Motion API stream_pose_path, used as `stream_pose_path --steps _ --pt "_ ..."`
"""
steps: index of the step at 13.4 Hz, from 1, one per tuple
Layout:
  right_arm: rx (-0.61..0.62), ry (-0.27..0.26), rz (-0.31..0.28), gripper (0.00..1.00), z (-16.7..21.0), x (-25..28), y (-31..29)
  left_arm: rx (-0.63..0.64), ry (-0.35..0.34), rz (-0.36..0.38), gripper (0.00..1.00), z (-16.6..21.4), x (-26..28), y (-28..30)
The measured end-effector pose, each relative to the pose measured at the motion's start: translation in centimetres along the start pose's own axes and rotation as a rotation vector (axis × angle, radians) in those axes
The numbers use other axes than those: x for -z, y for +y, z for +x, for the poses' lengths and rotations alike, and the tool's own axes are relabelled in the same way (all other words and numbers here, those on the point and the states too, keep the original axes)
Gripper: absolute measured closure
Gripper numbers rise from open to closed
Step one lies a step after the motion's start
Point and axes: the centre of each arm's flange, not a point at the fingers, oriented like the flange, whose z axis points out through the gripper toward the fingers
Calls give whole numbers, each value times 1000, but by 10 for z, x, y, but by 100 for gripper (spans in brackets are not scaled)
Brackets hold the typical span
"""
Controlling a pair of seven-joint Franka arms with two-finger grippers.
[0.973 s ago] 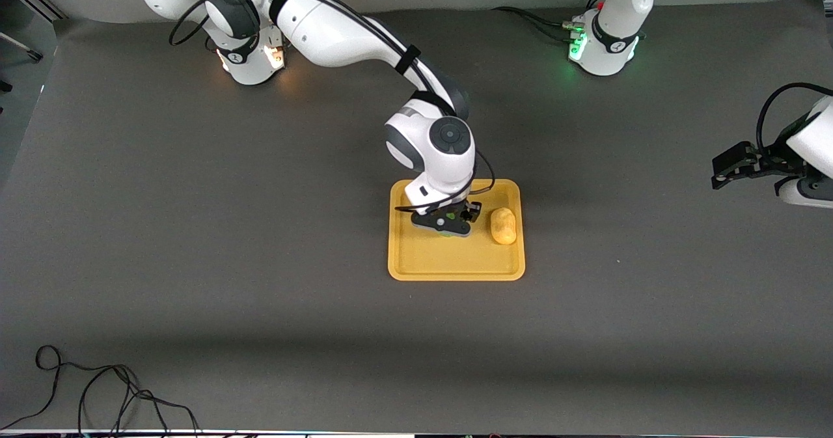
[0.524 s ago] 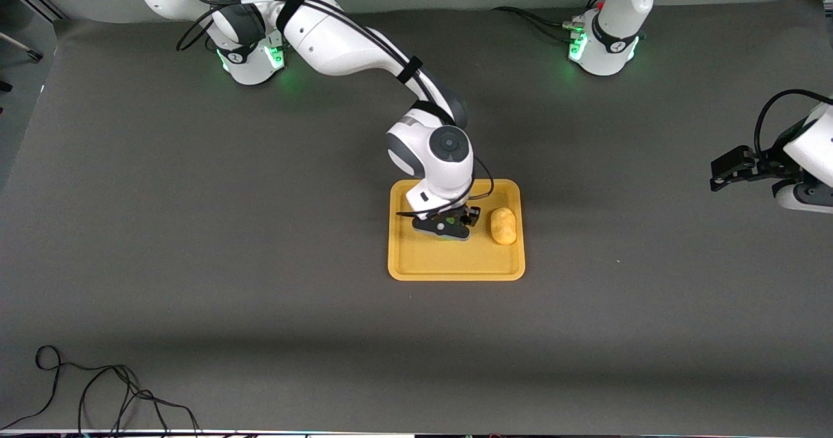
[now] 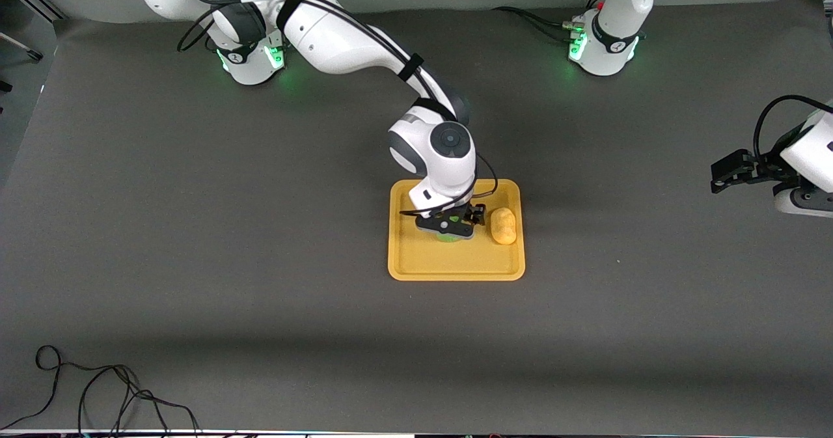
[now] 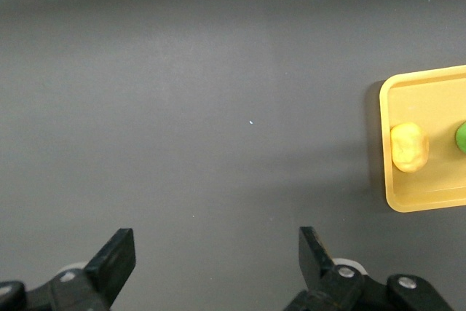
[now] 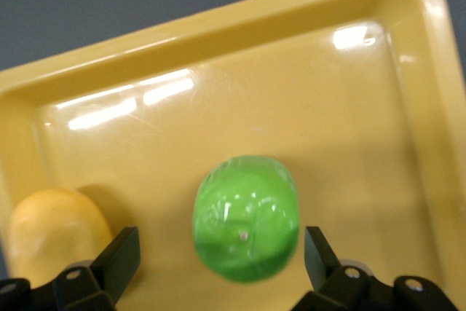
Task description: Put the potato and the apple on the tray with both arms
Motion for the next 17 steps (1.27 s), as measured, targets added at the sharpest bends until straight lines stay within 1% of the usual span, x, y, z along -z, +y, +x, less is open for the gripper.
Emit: stream_pose_path --steps 2,5,7,8,10,12,14,17 --pt "-19 -21 -18 0 11 65 4 -1 0 0 0 0 0 0" --pt "-64 -39 -23 0 46 193 40 -3 -2 0 0 1 -2 2" --pt "-15 -61 -53 0 61 262 80 -6 -3 -1 0 2 -4 3" --pt "19 -65 -67 0 69 287 103 -6 -6 -1 0 2 -5 3" --pt "76 -76 -77 0 90 318 152 -4 -9 -2 0 3 -8 2" --pt "120 -94 -77 0 114 337 210 -3 -9 -2 0 3 -8 2" --pt "154 -108 -64 0 138 353 272 -3 -10 -3 0 3 -8 1" --pt "160 -141 -30 0 170 365 370 -1 -13 -4 0 4 -10 0"
